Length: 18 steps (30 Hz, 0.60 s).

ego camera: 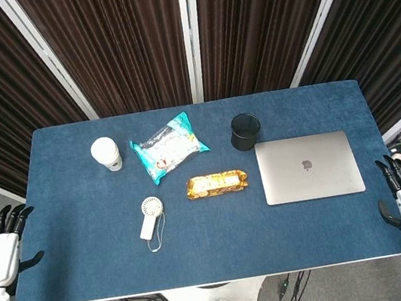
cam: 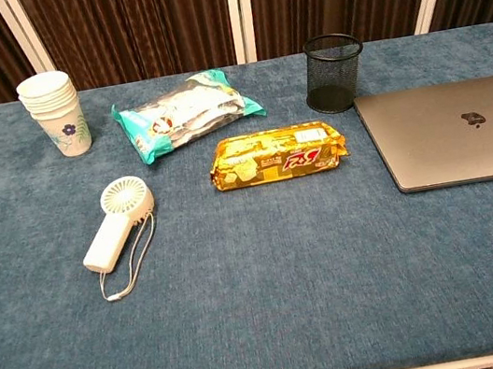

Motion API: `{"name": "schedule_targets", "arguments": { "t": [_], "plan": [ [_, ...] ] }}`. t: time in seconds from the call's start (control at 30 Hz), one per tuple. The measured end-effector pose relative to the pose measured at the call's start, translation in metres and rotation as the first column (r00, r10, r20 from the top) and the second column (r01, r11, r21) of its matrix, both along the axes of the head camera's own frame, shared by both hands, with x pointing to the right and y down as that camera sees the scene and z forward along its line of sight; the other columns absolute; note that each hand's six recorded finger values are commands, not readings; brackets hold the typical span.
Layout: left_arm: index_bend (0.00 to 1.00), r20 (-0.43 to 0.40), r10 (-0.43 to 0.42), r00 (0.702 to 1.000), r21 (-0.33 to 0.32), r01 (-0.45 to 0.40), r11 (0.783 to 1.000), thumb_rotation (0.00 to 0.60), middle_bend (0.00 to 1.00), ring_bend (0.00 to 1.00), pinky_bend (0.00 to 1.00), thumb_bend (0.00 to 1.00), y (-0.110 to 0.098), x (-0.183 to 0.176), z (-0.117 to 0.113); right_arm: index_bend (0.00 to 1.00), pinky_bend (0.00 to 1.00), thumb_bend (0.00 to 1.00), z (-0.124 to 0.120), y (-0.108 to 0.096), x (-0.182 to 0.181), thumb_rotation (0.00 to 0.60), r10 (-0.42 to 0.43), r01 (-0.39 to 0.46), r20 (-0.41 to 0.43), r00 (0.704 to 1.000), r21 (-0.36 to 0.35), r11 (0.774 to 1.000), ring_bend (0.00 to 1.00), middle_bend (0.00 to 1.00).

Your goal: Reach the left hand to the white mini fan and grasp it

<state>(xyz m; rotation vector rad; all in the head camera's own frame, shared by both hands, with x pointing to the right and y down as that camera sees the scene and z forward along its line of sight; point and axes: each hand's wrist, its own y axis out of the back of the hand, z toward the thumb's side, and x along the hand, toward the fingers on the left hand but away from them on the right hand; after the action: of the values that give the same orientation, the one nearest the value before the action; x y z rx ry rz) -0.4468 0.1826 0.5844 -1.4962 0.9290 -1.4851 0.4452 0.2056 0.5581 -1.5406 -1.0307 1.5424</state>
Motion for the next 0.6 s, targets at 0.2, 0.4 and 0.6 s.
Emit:
{"name": "schedule_targets", "arguments": {
  "t": [0.2,0.4,0.6],
  "plan": [
    [0.15,-0.003,0.012,1.0,0.006,-0.012,1.0,0.6,0.12,0.07,0.18,0.05,0.0023,0.0019,-0.0013,0.0,0.0,0.38,-0.0023,0.0008,-0.0013,0.6,-0.011,0.011,0.001,1.0,0.005,1.0,0.0,0.0],
    [0.15,-0.004,0.014,1.0,0.004,-0.014,1.0,0.6,0.12,0.07,0.19,0.05,0.0045,0.0014,-0.0025,0.0,0.0,0.38,-0.0058,-0.0015,-0.0006,0.6,-0.011,0.011,0.01,1.0,0.02,1.0,0.0,0.0],
    [0.15,-0.024,0.039,0.999,-0.014,-0.04,0.999,0.6,0.12,0.07,0.21,0.05,0.0055,0.0083,-0.0002,0.0,0.0,0.38,-0.0057,-0.0067,-0.0005,0.6,0.002,-0.003,0.025,1.0,0.04,0.999,0.0,0.0]
  ]
}}
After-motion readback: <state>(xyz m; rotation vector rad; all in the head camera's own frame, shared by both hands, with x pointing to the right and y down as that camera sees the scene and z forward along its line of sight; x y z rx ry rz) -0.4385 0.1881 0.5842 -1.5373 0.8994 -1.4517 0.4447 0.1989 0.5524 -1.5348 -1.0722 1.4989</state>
